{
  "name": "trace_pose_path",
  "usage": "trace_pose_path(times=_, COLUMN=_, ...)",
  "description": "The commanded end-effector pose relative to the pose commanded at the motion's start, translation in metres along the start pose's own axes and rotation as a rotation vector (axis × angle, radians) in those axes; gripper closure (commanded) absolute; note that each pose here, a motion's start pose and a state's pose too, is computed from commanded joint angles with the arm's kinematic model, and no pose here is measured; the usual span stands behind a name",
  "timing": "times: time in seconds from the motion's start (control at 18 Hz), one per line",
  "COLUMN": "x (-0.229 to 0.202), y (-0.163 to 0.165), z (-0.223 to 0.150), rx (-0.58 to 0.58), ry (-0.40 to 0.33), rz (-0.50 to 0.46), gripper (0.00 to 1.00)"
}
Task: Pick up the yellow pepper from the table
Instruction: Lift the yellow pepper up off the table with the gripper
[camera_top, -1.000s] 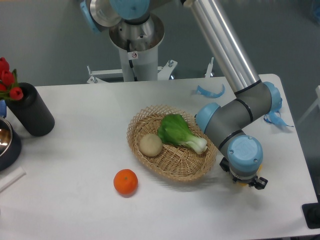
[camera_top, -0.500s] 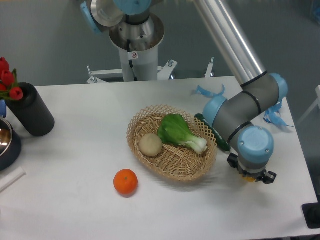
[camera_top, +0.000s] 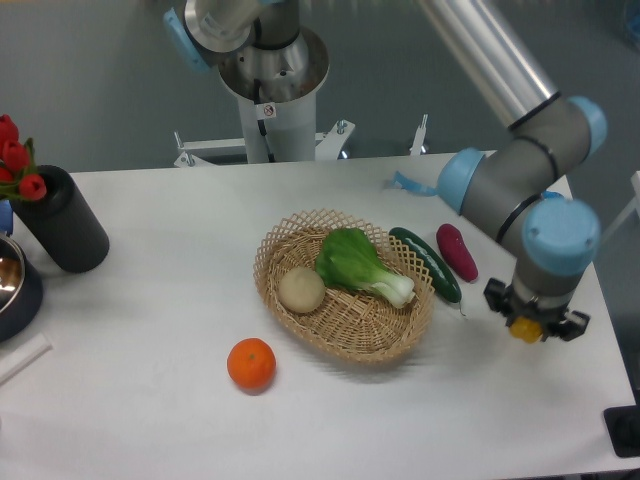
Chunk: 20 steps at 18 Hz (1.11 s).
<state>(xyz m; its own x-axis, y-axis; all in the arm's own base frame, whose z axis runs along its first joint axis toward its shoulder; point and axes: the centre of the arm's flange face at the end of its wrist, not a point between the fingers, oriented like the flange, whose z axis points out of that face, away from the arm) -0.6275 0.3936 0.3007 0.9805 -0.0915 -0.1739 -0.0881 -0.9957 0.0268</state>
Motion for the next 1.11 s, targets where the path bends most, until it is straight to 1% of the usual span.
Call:
trace_pose_path(times=0.17, x=-0.01, y=0.02, z=-0.014, rx=0.075, ry=0.0, rz=-0.04, gripper=0.56)
trace_pose_path(times=0.39, x=-0.017, y=0.034, z=-0.025, rx=0.087, ry=-0.013, rz=-0.062, gripper=0.56)
trace_pose_path(times=0.5, x=-0.017, y=0.035, z=-0.026, rx=0.082, ry=-0.017, rz=-0.059, gripper=0.54)
trace_pose_path(times=0.61, x=-0.017, y=0.035, z=-0.027, rx=0.08, ry=-0.02, rz=-0.024, gripper=0.53)
trace_pose_path(times=0.67, x=-0.017, y=0.035, z=-0.027, rx=0.082, ry=-0.021, rz=-0.021, gripper=0.53)
trace_pose_path(times=1.11, x=-0.023, y=0.04, z=-0.039, rx=0.086, ry=-0.042, rz=-0.027, gripper=0.54)
